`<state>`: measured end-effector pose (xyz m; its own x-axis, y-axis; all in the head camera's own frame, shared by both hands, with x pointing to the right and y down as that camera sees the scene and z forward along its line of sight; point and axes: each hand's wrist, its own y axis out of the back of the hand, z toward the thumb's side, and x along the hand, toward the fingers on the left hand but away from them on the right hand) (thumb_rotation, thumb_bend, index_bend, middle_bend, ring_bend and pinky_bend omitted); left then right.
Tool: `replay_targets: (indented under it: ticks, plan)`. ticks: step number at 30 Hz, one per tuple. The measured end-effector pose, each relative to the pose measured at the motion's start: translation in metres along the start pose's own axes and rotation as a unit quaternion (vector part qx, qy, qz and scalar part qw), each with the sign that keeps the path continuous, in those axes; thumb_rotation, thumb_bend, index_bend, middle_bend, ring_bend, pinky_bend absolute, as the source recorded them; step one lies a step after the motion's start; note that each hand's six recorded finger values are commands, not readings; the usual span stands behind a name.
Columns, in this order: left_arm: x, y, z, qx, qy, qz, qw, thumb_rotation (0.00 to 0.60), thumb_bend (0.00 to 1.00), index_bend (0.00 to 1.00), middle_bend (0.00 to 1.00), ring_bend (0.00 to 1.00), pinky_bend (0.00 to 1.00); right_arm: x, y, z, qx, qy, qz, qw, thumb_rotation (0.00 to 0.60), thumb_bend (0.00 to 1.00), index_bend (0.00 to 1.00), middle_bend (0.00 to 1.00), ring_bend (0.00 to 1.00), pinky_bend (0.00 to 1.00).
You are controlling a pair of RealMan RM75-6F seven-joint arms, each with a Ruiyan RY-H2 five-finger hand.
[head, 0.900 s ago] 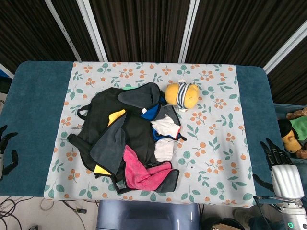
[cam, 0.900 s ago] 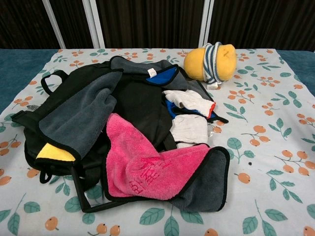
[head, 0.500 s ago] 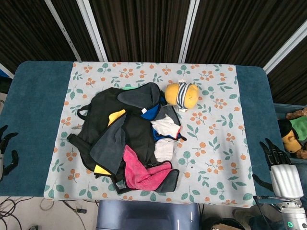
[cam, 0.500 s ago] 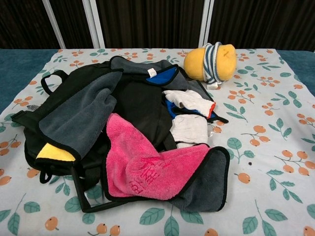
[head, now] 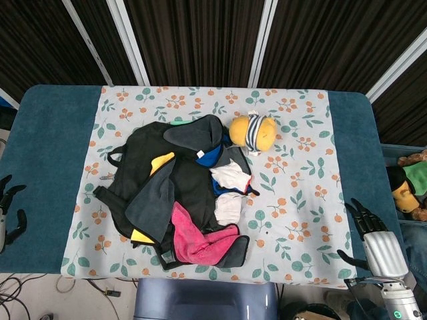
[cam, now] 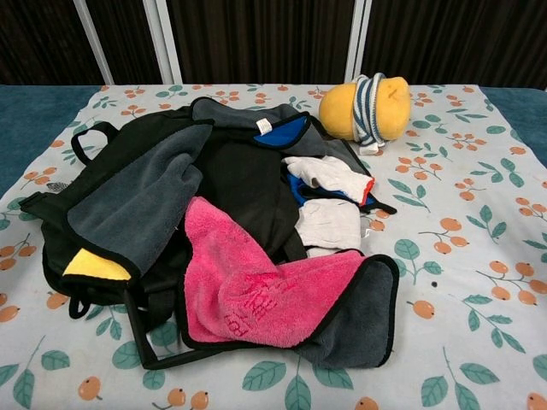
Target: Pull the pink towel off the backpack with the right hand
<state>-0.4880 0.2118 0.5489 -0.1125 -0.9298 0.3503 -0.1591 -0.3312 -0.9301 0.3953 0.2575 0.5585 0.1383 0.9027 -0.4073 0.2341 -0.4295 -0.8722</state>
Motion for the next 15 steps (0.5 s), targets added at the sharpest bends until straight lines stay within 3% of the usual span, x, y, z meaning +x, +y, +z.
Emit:
replay_targets:
  ticks: [7, 15]
  plan:
    - [0.001, 0.0, 0.0, -0.003, 0.002, 0.0, 1.0, 0.6, 0.59, 0.23, 0.06, 0.11, 0.01, -0.015, -0.026, 0.032, -0.034, 0.082, 0.073, 0.9934, 0.6, 0.17, 0.0, 0.05, 0.14, 0.21]
    - [0.001, 0.0, -0.001, -0.006, 0.006, -0.001, 1.0, 0.6, 0.59, 0.23, 0.06, 0.11, 0.01, -0.036, -0.051, 0.089, -0.041, 0.223, 0.131, 0.965, 0.6, 0.17, 0.0, 0.05, 0.13, 0.21]
